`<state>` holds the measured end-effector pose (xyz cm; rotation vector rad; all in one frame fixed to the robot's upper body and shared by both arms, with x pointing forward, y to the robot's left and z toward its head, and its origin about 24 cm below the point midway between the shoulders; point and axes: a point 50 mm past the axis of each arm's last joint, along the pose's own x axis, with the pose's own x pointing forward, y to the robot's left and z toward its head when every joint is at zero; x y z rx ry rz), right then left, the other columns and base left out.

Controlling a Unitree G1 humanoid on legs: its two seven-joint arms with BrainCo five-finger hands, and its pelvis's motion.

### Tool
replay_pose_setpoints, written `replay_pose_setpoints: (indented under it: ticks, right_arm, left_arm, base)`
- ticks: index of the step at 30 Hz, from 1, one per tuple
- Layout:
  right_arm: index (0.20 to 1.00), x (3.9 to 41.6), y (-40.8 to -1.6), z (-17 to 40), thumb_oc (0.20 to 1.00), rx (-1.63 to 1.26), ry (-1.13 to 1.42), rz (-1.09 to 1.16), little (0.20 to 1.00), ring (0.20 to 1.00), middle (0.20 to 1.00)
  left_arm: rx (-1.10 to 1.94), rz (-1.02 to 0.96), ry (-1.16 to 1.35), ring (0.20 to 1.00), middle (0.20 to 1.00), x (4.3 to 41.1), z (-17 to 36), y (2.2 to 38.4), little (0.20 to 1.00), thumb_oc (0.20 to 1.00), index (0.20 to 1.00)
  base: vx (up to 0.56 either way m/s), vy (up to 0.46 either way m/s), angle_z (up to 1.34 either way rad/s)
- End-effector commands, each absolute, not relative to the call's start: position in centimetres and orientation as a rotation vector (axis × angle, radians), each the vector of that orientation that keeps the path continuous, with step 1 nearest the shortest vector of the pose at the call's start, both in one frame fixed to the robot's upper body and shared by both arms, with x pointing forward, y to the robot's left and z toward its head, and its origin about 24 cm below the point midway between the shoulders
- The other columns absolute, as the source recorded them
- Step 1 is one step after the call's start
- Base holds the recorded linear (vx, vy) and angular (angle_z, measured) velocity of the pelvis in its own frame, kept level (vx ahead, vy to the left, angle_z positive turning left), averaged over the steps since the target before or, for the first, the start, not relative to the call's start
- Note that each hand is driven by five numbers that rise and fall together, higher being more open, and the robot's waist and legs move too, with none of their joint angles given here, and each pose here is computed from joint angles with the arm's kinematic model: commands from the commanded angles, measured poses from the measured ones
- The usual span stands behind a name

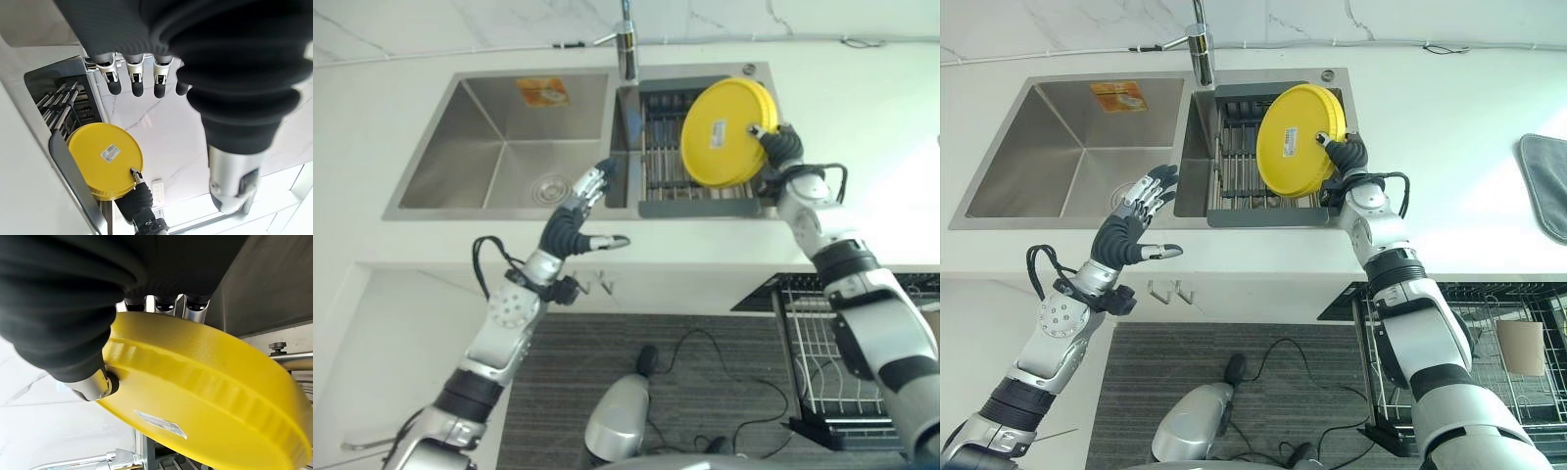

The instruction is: Place the dishes in the dishwasher.

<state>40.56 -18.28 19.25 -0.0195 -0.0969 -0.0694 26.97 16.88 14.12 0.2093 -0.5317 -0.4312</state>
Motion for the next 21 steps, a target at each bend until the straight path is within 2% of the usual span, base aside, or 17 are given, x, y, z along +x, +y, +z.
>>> replay_pose_setpoints:
  ticks: [1,9,14,21]
  right_arm:
    - [0.200,40.1,-17.0,23.5,0.200,0.002,-0.311,0.008,0.200,0.200,0.200]
    - [0.200,38.8,-15.2,25.1,0.200,0.280,-0.462,0.169,0.200,0.200,0.200]
    - [0.200,35.7,-14.1,27.4,0.200,0.465,-0.649,0.179,0.200,0.200,0.200]
    - [0.200,34.5,-14.3,27.6,0.200,0.565,-0.675,0.199,0.200,0.200,0.200]
  left_arm:
    - [0.153,-0.435,-0.571,1.000,1.000,26.7,14.4,16.2,1.000,1.000,1.000]
    - [0.136,-0.437,-0.557,1.000,1.000,26.6,14.0,16.3,1.000,1.000,1.000]
    - [0.102,-0.409,-0.525,1.000,1.000,26.0,13.1,16.4,1.000,1.000,1.000]
    - [0.096,-0.396,-0.516,1.000,1.000,25.7,12.9,16.4,1.000,1.000,1.000]
  base:
    - [0.00,0.000,0.00]
    - [0.00,0.000,0.00]
    - [-0.01,0.045,-0.03]
    - [-0.03,-0.005,-0.14]
